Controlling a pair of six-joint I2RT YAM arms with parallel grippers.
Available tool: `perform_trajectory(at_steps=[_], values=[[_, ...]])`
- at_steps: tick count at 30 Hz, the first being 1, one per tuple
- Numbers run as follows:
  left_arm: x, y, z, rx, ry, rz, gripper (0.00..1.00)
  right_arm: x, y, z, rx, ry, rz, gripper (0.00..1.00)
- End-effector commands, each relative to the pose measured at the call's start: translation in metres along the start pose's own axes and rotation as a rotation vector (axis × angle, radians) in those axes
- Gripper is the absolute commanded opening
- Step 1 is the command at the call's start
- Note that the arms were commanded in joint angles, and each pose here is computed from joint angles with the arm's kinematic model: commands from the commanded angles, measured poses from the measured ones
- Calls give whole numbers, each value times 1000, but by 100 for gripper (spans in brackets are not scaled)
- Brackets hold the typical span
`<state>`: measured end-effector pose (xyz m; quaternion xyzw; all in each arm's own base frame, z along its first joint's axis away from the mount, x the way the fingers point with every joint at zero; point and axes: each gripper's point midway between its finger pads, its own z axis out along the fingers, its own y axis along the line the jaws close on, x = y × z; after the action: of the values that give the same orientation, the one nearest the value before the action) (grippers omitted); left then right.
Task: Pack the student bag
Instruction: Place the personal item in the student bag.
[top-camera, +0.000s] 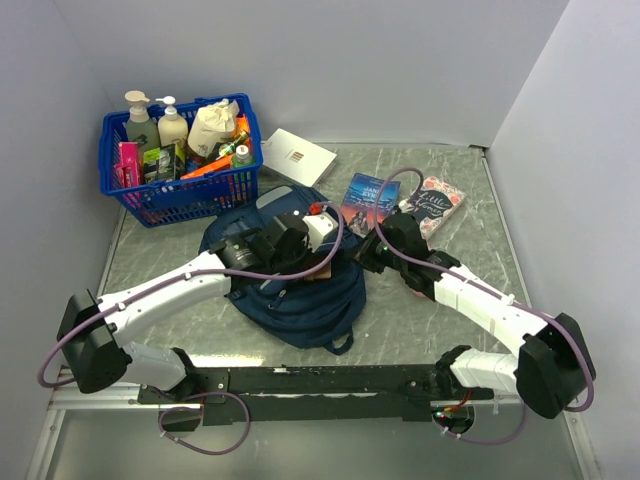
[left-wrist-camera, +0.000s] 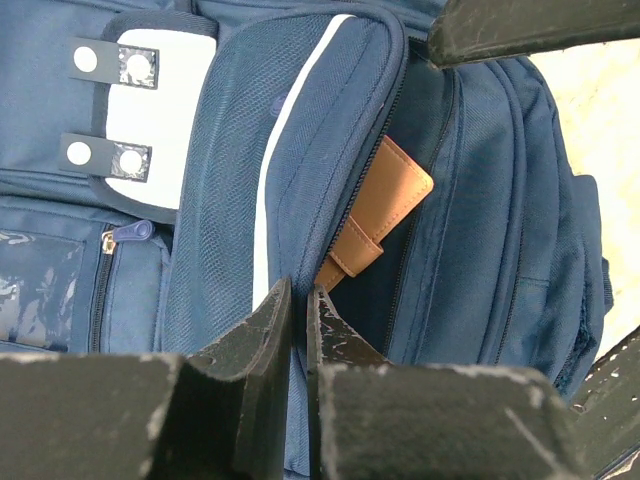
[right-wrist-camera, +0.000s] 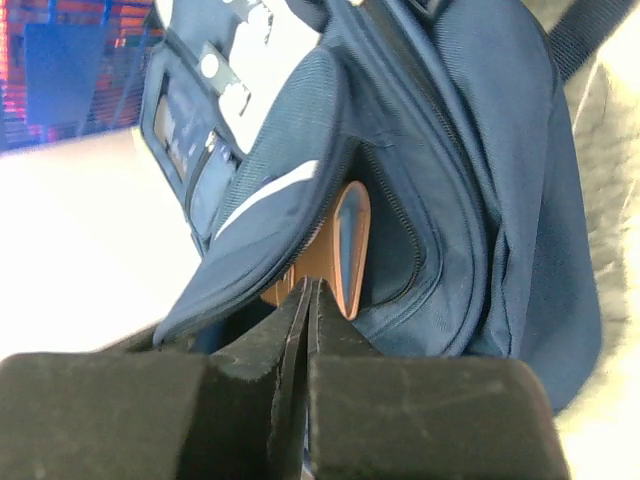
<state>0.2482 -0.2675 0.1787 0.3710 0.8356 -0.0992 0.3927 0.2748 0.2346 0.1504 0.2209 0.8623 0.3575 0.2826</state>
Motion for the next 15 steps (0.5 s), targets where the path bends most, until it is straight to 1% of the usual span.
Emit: perform_trajectory(at_steps=[1, 3, 4, 6, 7, 9, 12, 15], values=[[-30, 7, 0, -30, -111, -16, 1, 4, -6, 11, -38, -1, -112, 0], [-31, 7, 0, -33, -111, -16, 1, 10, 1, 16, -62, 30, -143, 0], [-32, 7, 0, -33, -111, -16, 1, 15, -4, 24, -35, 50, -145, 0], [-33, 8, 0, -37, -113, -17, 1, 19, 0, 30, -33, 65, -170, 0], [-34, 9, -1, -39, -116, 13, 1, 26, -1, 36, -26, 81, -180, 0], [-36, 9, -1, -40, -119, 15, 1, 28, 5, 41, -42, 74, -189, 0], [-39, 10, -1, -43, -120, 18, 1, 39, 4, 53, -21, 104, -212, 0], [-44, 9, -1, -34, -130, 19, 1, 48, 18, 60, -73, 111, -223, 0]])
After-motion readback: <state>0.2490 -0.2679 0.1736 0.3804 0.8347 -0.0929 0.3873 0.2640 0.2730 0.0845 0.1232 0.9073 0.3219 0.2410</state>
